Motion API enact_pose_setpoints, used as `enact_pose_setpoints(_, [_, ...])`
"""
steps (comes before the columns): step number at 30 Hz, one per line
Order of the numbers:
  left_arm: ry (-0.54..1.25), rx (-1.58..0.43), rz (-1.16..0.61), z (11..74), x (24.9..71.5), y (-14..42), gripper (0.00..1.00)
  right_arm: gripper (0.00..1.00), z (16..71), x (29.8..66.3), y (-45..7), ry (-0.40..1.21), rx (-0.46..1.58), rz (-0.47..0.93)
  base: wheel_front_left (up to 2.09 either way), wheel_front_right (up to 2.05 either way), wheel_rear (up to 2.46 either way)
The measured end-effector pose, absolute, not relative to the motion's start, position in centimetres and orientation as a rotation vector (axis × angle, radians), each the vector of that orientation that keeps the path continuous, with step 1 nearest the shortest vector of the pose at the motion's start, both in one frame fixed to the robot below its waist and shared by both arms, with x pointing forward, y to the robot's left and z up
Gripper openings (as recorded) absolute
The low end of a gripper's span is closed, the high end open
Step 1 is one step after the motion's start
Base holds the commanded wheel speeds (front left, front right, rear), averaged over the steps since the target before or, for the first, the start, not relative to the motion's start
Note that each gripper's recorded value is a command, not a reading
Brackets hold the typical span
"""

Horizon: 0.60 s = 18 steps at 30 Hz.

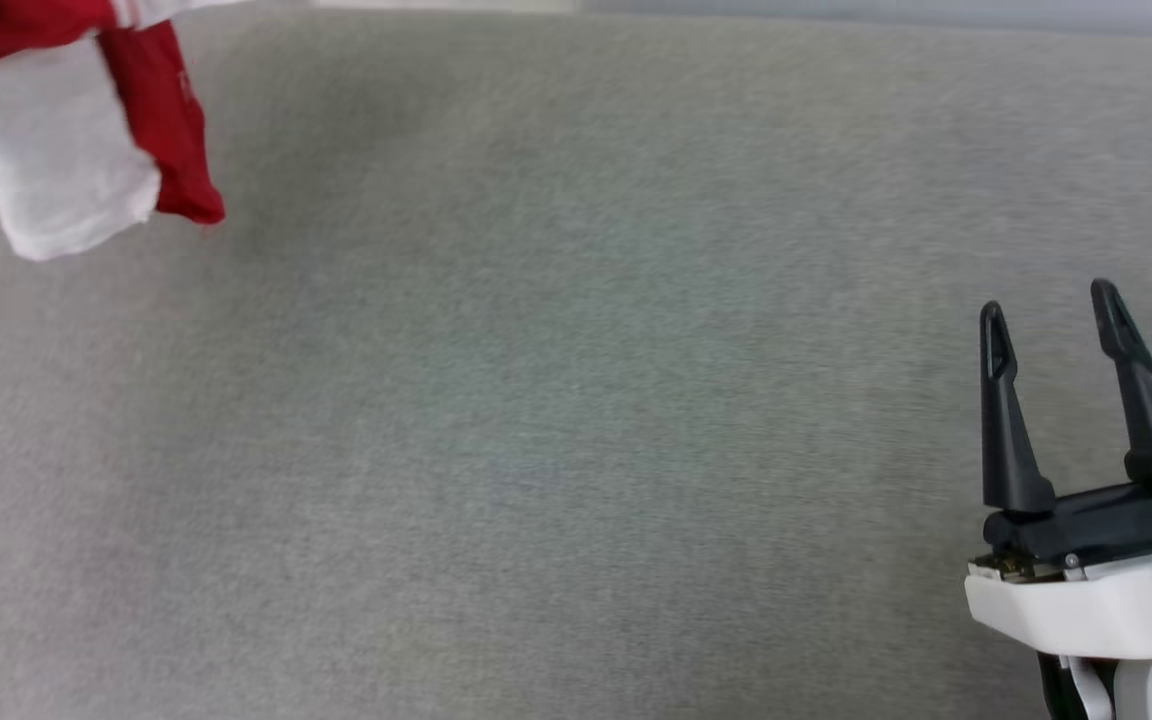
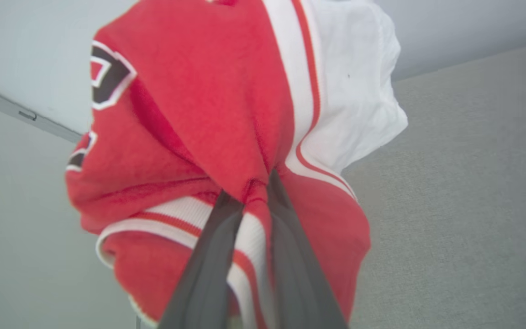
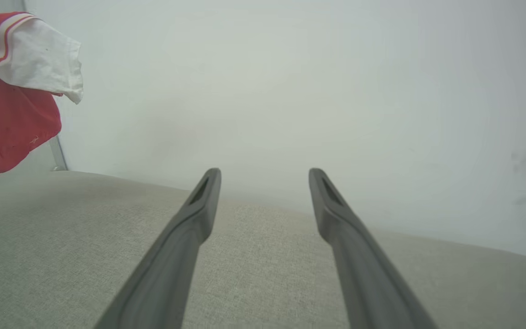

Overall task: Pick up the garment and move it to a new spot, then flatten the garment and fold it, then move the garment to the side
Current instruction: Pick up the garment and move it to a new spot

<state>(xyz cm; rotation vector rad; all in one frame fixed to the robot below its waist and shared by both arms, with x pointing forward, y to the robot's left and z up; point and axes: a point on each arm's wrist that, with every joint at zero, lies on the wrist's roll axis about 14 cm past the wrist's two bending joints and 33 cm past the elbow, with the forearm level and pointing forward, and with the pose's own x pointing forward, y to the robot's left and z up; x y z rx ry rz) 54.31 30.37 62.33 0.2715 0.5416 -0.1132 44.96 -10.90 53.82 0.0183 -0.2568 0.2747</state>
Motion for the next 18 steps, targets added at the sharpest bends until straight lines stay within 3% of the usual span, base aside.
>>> enact_pose_setpoints(18, [0.339,0.372,-0.669,66.2,54.3,7.1,0.0,1.0,57.0,38.6,-19.7,-0.289,-0.012,0.023,0.0,0.0,0.0])
